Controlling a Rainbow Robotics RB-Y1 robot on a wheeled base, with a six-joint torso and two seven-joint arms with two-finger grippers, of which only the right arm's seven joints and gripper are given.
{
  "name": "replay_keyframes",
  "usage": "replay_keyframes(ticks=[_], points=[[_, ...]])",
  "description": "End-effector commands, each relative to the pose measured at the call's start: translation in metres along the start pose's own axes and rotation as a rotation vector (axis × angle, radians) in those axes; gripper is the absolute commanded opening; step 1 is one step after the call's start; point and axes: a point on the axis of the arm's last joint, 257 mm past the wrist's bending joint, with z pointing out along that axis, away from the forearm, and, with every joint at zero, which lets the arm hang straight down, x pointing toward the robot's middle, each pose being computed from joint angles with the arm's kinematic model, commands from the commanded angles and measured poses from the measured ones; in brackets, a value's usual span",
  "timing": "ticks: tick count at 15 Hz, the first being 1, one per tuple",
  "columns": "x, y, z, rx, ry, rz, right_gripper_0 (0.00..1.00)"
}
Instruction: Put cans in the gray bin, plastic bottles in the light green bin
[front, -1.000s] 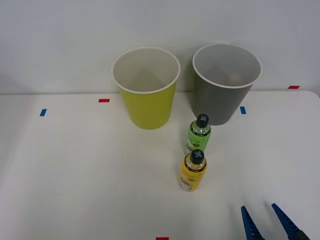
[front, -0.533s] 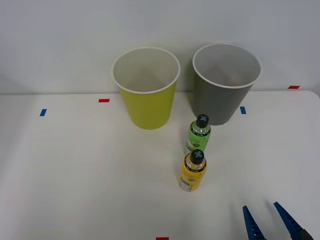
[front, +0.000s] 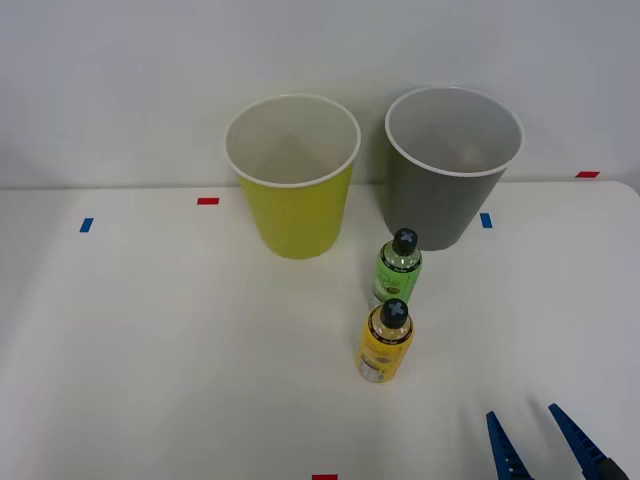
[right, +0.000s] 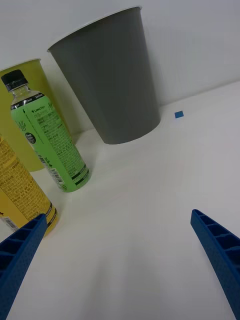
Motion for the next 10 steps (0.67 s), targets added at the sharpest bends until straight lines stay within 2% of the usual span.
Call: replay_keyframes(ticks=[1,10], points=[[-0.0001,0.0000,0.0000,0.000,0.000,0.000,1.00],[-0.0001,0.0000,0.0000,0.000,0.000,0.000,1.00]])
